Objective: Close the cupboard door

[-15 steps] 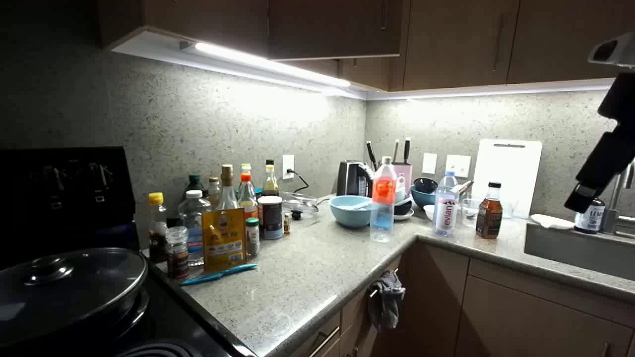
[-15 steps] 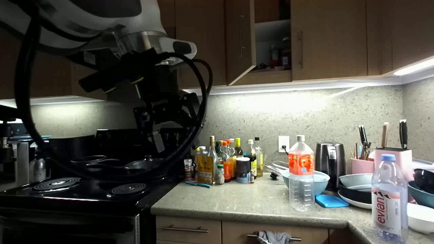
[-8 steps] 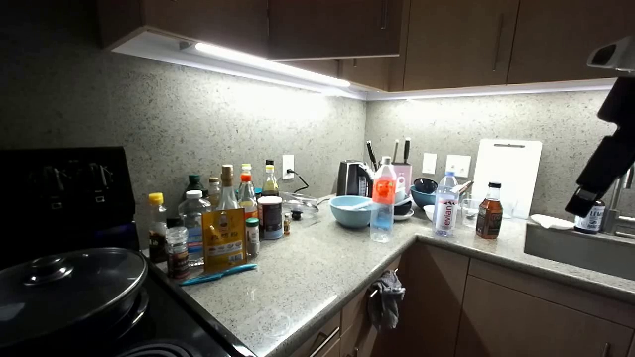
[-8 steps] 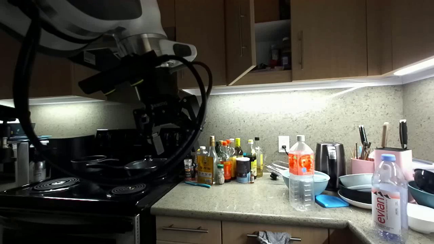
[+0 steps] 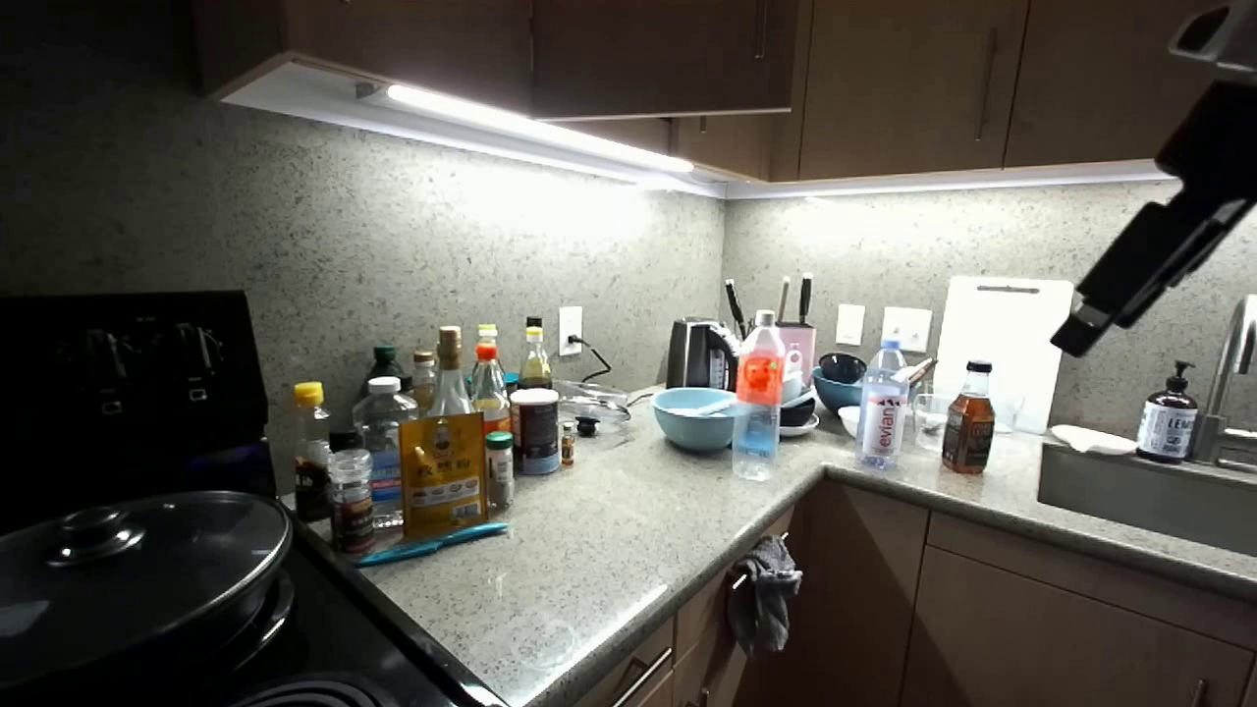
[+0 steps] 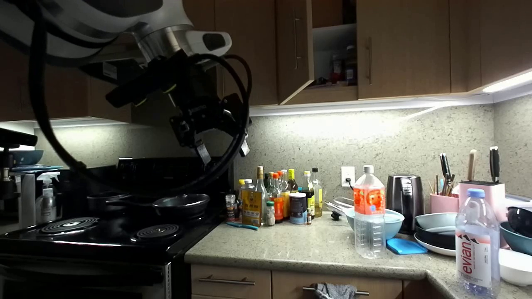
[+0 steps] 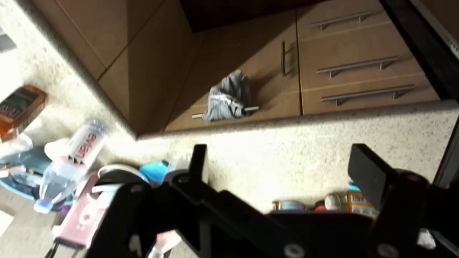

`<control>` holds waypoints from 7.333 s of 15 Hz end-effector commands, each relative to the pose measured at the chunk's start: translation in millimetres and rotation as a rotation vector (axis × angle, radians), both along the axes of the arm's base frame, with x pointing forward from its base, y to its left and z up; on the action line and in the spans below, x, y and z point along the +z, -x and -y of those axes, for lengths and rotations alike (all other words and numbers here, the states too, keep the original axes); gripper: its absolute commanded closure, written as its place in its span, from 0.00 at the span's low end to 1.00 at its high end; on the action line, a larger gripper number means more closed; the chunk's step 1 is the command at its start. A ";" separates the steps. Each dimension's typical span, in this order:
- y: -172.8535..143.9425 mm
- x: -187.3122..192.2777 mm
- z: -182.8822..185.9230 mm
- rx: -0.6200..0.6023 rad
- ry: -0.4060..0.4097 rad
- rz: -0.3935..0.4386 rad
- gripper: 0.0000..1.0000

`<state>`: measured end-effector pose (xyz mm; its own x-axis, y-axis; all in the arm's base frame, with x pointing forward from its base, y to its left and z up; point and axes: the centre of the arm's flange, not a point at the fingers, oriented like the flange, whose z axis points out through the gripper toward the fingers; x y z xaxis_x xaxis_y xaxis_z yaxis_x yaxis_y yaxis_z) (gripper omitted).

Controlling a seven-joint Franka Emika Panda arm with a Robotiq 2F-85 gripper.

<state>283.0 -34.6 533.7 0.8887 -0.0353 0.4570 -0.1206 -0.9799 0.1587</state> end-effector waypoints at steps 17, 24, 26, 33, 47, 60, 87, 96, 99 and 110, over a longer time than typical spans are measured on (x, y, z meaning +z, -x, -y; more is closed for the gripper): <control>-65.9 121.5 -92.7 0.025 0.259 0.744 0.00; -86.0 161.5 -100.8 -0.054 0.329 0.934 0.00; -97.8 165.7 -104.0 -0.072 0.352 0.943 0.00; -98.3 167.0 -106.3 -0.068 0.345 0.946 0.00; -198.2 206.8 -99.5 -0.231 0.394 1.190 0.00; -210.5 263.7 -100.1 -0.245 0.349 1.239 0.00; -125.8 416.3 -13.9 -0.352 0.205 1.337 0.00; -194.5 410.9 -49.7 -0.369 0.219 1.313 0.00; -229.6 395.1 -43.8 -0.415 0.218 1.284 0.00; -245.6 368.2 -28.1 -0.459 0.244 1.266 0.00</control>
<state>524.0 -1.1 903.1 -0.2014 -0.0292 0.9791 -0.5991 -0.7871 -0.1467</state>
